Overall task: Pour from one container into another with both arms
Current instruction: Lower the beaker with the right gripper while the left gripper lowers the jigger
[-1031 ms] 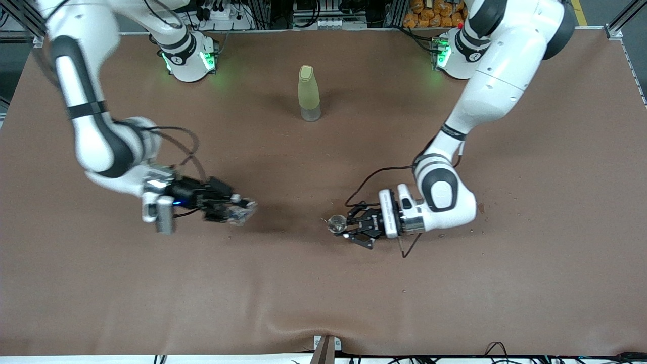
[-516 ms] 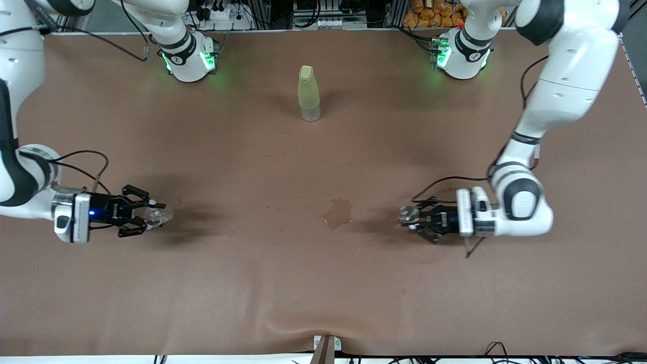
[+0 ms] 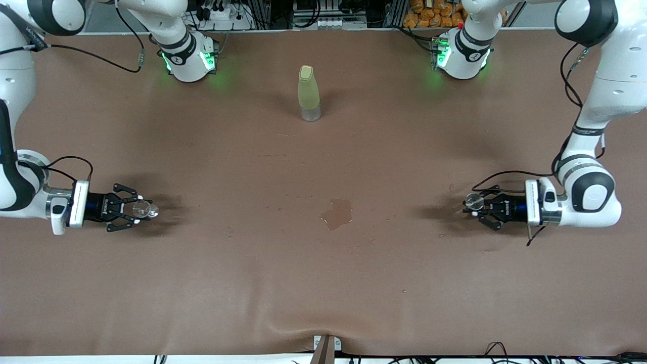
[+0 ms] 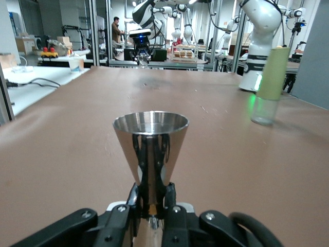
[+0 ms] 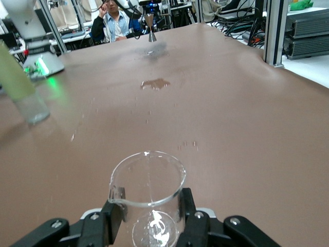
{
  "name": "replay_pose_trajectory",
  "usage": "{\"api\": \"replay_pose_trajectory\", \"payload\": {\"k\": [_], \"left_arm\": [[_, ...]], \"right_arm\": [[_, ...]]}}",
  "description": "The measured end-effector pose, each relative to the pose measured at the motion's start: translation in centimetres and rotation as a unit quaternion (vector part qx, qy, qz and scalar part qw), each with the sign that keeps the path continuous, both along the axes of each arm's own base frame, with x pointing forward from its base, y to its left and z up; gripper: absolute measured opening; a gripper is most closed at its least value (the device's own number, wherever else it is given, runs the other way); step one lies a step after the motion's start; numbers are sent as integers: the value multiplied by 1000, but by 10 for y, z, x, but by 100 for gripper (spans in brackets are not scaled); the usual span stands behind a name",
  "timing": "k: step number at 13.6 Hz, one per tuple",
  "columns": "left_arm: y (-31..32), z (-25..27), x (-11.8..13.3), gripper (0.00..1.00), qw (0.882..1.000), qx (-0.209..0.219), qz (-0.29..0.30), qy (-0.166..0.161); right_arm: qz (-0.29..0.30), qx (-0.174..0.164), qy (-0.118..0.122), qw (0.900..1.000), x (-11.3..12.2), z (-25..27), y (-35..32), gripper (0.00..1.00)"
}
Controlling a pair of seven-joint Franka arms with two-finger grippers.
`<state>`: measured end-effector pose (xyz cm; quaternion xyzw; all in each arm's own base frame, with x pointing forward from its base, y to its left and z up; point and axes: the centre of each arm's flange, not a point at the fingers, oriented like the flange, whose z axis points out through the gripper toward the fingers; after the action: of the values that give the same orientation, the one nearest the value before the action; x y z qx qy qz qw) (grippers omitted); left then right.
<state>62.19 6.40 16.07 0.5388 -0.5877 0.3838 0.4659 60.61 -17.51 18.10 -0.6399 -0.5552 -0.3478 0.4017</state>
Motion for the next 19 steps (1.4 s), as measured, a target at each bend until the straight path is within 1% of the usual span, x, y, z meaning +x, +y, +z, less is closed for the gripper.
{"api": "replay_pose_trajectory", "payload": {"k": [1, 2, 4, 5, 7, 11, 12, 13, 14, 15, 16, 17, 18, 19], "left_arm": [[12, -9, -6, 20, 1000, 0, 0, -2], [21, -19, -12, 20, 1000, -2, 0, -8], [32, -44, -23, 20, 1000, -10, -1, -14], [33, -53, -26, 20, 1000, -12, -3, -13], [34, -57, -25, 20, 1000, -9, -9, -17], [33, -62, -25, 21, 1000, -10, -10, -15], [33, -63, -25, 23, 1000, -11, -10, -15], [33, -63, -25, 33, 1000, -11, -10, -15], [33, -63, -25, 41, 1000, -11, -10, -15], [33, -62, -25, 41, 1000, -11, -10, -16], [33, -62, -24, 45, 1000, -10, -10, -16], [34, -61, -23, 46, 1000, -10, -10, -17], [35, -60, -22, 52, 1000, -9, -10, -19], [37, -60, -22, 52, 1000, -5, -13, -20]], "right_arm": [[-2, 3, -11, 1000, -10, -16, -18, 50], [-3, 4, -17, 1000, -20, -30, -34, 50], [-6, 6, -22, 1000, -37, -50, -57, 50], [-5, 8, -26, 1000, -42, -57, -62, 50], [-2, 13, -28, 1000, -46, -69, -62, 50], [0, 19, -23, 1000, -48, -81, -59, 50], [1, 20, -24, 1000, -48, -80, -58, 54], [2, 23, -24, 999, -48, -80, -58, 55], [5, 27, -24, 999, -48, -78, -57, 64], [7, 30, -26, 999, -46, -75, -58, 70], [10, 34, -29, 999, -44, -72, -59, 70], [12, 37, -32, 999, -42, -67, -61, 78], [12, 38, -34, 999, -40, -62, -65, 85], [11, 42, -30, 999, -37, -55, -70, 85]]}}
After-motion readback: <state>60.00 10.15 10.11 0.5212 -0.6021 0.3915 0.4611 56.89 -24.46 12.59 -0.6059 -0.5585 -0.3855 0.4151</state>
